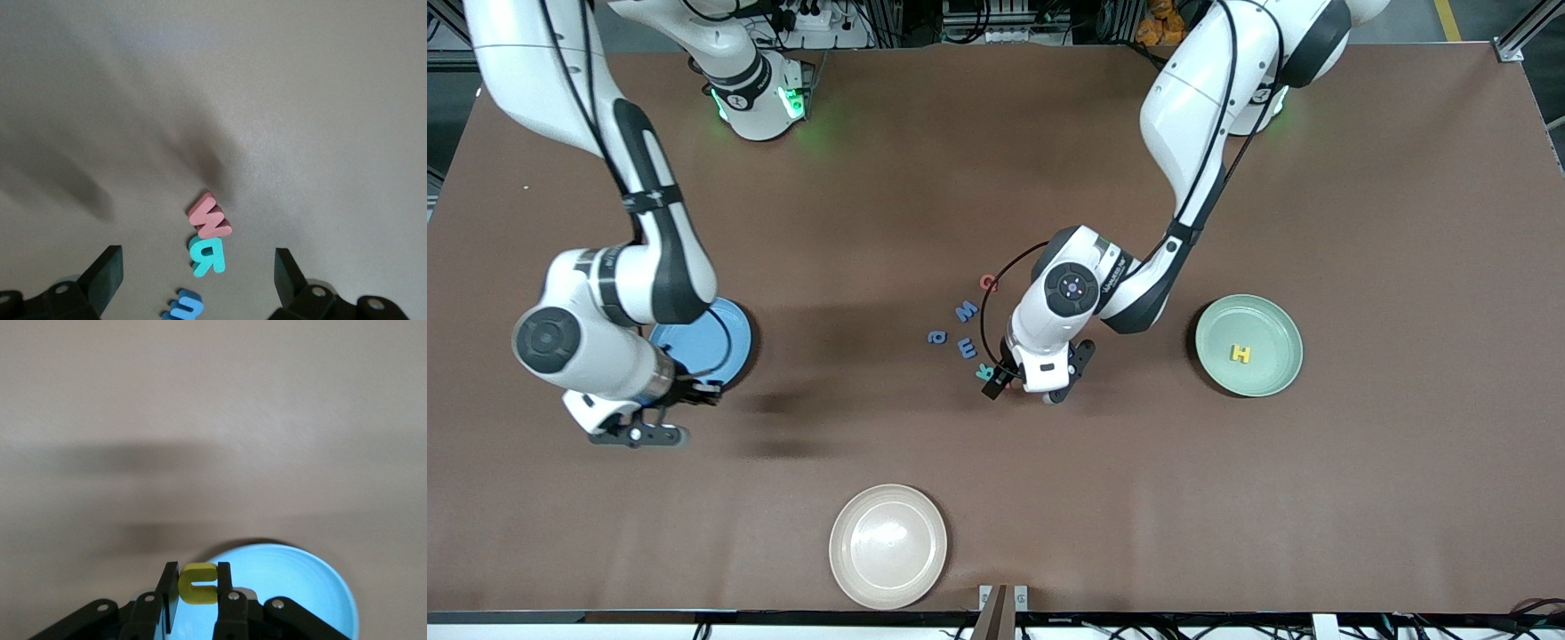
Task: Sort upper and lower case letters into plates
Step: 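Place the u on the blue plate while the left gripper grasps the R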
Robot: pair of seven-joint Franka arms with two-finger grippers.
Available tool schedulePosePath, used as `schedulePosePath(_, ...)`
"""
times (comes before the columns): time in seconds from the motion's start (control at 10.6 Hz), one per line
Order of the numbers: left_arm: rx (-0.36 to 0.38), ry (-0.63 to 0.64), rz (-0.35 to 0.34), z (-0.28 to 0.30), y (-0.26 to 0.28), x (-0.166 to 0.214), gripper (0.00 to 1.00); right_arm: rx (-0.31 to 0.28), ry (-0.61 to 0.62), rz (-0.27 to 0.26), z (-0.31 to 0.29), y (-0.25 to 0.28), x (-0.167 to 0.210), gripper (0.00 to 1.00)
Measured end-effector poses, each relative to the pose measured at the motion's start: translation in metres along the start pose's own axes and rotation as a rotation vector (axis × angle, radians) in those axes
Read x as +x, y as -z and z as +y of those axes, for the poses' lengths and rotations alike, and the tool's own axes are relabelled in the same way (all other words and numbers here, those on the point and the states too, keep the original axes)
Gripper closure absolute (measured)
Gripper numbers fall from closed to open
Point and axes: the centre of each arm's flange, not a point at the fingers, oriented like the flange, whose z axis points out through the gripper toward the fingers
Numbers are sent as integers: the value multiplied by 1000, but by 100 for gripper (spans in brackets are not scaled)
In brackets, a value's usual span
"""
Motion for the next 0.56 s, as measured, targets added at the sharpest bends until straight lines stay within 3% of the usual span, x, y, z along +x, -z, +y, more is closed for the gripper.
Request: schedulePosePath(0.56, -3, 142, -80, 4, -20, -2, 4, 11, 15, -124, 10, -46, -54, 73)
